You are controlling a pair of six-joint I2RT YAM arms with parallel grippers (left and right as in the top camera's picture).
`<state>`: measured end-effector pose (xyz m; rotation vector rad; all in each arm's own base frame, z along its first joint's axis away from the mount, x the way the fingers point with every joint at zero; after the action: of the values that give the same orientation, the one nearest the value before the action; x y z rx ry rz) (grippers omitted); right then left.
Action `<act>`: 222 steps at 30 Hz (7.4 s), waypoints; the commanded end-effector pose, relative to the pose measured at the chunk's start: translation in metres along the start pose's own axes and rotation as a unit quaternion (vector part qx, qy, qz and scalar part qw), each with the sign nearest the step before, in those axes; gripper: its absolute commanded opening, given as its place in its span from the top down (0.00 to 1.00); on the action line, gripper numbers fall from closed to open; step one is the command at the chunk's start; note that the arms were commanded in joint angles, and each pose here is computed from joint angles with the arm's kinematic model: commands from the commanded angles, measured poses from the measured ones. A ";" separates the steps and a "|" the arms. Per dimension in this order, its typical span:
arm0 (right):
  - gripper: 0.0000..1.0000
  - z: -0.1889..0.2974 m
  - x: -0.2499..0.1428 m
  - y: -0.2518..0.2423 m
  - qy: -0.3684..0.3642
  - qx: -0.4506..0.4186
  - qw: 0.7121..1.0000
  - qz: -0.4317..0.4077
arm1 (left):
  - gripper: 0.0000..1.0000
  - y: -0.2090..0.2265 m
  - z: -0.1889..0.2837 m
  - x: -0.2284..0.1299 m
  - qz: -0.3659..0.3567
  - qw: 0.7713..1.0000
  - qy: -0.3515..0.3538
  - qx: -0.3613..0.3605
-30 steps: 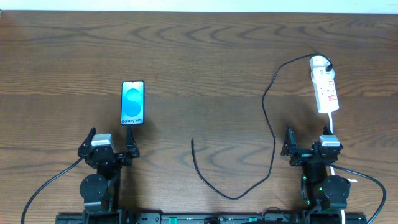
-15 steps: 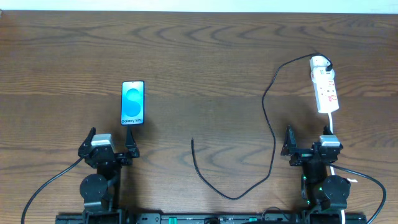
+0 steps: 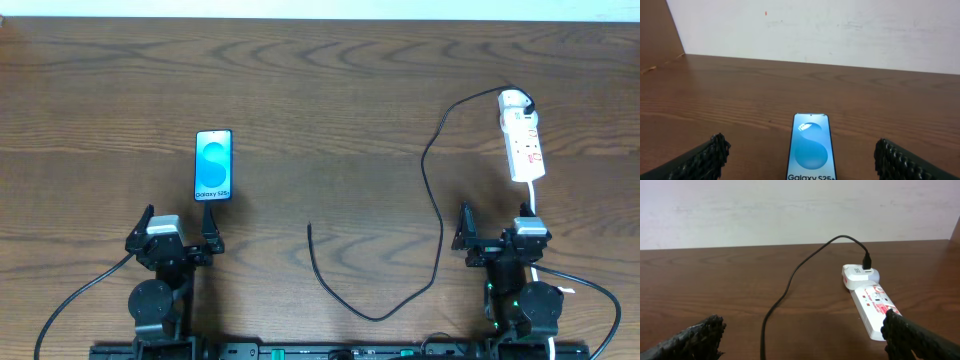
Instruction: Plug charger to phone and switch on socket
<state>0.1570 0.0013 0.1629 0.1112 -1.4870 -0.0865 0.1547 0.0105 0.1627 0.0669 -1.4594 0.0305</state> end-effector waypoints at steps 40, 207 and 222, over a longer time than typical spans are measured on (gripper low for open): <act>0.01 0.001 0.000 0.001 -0.002 0.005 1.000 0.005 | 0.05 0.000 -0.040 0.050 -0.006 0.990 0.141 -0.011; 0.01 0.001 0.000 0.001 -0.002 0.005 1.000 0.005 | 0.02 -0.026 -0.241 -0.008 -0.026 0.761 0.648 -0.027; 0.01 0.001 0.000 0.001 -0.002 0.005 1.000 0.005 | 0.02 -0.026 -0.240 -0.014 -0.025 0.760 0.649 -0.027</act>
<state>0.1570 0.0013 0.1629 0.1112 -1.4870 -0.0865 0.3963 -0.0009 0.1276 0.0298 -0.0628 -0.0103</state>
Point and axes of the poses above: each gripper's point midway between its finger pads, its own z axis back along the fingers, its own y axis along the line the jaws close on, x = y × z, the point moved 9 cm from there along z, back along the fingers, and after that the axes turned 4 degrees about -z, right-handed, at the moved point
